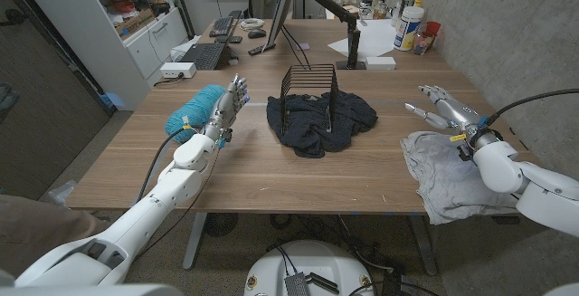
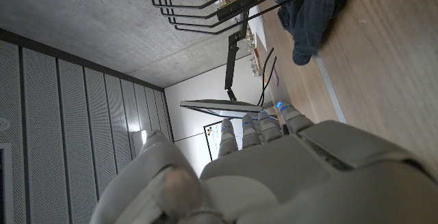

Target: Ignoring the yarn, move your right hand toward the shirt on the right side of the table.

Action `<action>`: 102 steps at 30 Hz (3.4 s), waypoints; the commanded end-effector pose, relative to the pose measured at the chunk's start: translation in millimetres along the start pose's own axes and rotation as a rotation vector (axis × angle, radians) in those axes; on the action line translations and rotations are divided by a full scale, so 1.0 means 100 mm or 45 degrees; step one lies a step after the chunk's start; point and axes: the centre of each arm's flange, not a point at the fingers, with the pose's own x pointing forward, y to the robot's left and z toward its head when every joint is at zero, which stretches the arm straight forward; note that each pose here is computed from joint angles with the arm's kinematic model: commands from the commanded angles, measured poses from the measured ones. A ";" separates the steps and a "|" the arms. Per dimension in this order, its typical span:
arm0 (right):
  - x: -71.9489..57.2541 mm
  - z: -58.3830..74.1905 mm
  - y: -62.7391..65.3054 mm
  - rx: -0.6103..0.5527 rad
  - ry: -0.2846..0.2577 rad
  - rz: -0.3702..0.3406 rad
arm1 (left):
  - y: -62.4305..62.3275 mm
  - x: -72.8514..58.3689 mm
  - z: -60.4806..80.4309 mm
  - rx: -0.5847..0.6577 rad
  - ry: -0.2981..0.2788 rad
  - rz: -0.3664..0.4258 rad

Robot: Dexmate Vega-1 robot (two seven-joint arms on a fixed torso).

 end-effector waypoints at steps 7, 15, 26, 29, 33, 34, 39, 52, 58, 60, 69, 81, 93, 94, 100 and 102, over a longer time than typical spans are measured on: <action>-0.19 -0.09 -0.03 -0.023 0.067 0.022 | 0.03 0.02 0.00 0.001 -0.001 0.000; -0.24 -0.11 -0.03 -0.024 0.081 0.028 | 0.02 0.02 0.01 0.003 0.000 0.000; -0.31 -0.12 0.02 -0.024 0.103 0.039 | 0.03 0.02 0.03 0.011 -0.003 0.006; -0.32 -0.13 0.03 -0.024 0.113 0.047 | 0.04 0.02 0.03 0.012 -0.004 0.008; -0.35 -0.13 0.03 -0.027 0.123 0.048 | 0.05 0.02 0.03 0.018 -0.003 0.010; -0.37 -0.14 0.03 -0.036 0.127 0.053 | 0.05 0.00 0.02 0.006 -0.013 0.030; -0.39 -0.16 0.02 -0.044 0.136 0.060 | 0.04 -0.01 0.01 0.006 -0.013 0.030; -0.51 -0.20 0.01 -0.059 0.165 0.077 | 0.01 -0.02 0.00 -0.003 -0.018 0.035; -0.56 -0.21 -0.01 -0.073 0.172 0.083 | 0.01 -0.03 -0.01 -0.008 -0.019 0.044; -0.58 -0.20 0.00 -0.075 0.178 0.085 | 0.00 -0.03 -0.01 -0.009 -0.021 0.044; -0.59 -0.18 0.02 -0.079 0.184 0.097 | 0.01 0.01 -0.01 -0.015 -0.030 0.051; -0.57 -0.16 0.07 -0.138 0.169 0.138 | 0.02 0.02 -0.02 -0.013 -0.018 0.056; -0.64 -0.21 0.07 -0.169 0.182 0.174 | 0.01 0.05 -0.04 -0.014 -0.013 0.047; -0.64 -0.21 0.07 -0.169 0.182 0.174 | 0.01 0.05 -0.04 -0.014 -0.013 0.047; -0.70 -0.23 0.08 -0.176 0.199 0.173 | 0.01 0.05 -0.03 -0.006 -0.009 0.042; -0.72 -0.23 0.09 -0.182 0.206 0.175 | 0.02 0.05 -0.03 -0.004 -0.010 0.041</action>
